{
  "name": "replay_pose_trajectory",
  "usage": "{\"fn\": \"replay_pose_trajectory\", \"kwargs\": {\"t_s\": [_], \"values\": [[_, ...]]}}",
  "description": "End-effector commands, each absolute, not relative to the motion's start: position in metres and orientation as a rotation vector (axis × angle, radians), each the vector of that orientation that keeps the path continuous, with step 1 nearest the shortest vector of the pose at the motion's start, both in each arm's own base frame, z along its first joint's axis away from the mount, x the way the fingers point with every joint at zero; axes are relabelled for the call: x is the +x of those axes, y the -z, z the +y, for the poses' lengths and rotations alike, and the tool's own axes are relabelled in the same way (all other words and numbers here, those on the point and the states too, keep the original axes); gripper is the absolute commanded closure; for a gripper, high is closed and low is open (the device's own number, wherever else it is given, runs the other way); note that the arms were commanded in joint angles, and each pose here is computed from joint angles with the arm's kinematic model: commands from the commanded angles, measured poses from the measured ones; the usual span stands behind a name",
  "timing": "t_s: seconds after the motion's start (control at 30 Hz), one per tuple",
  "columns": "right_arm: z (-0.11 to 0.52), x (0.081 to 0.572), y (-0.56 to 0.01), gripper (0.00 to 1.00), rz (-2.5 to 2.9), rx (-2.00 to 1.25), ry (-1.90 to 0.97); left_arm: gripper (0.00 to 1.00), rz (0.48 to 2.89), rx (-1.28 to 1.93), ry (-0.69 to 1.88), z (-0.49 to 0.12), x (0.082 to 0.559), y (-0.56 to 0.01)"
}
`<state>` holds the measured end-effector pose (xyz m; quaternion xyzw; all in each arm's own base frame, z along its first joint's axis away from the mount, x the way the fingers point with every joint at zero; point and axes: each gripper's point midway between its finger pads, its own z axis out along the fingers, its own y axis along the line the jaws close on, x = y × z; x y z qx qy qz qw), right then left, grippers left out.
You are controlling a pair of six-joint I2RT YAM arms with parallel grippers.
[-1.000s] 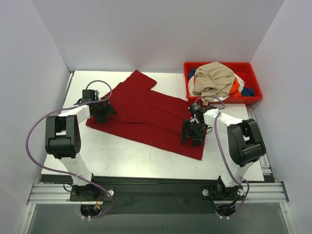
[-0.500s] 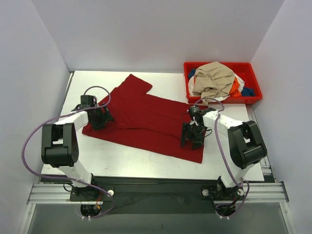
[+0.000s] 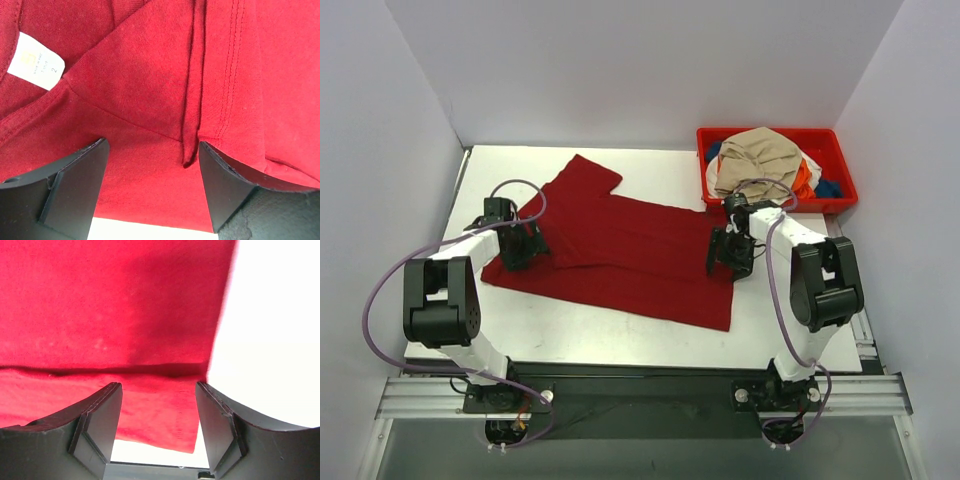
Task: Fold and stack the t-shirts
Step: Fold the flattened tshirt in 1/3 of the way
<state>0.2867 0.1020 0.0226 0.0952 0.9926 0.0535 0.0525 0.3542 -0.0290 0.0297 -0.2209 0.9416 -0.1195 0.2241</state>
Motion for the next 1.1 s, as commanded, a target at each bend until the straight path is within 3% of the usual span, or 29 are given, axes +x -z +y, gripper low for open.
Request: {"fn": "replay_pose_trajectory", "kwargs": {"t_s": [0.0, 0.37, 0.8, 1.07], "values": [[0.089, 0.290, -0.036, 0.39, 3.021, 0.267, -0.103, 0.16, 2.657, -0.608, 0.247, -0.017, 0.335, -0.026], [0.128, 0.268, -0.076, 0.39, 2.957, 0.169, -0.230, 0.18, 2.562, -0.567, 0.356, -0.041, 0.346, -0.068], [0.147, 0.234, -0.022, 0.40, 3.133, 0.062, -0.210, 0.33, 2.601, -0.444, 0.405, -0.087, 0.356, -0.059], [0.153, 0.230, -0.011, 0.40, 3.158, 0.071, -0.225, 0.41, 2.663, -0.432, 0.289, -0.085, 0.353, -0.045]]}}
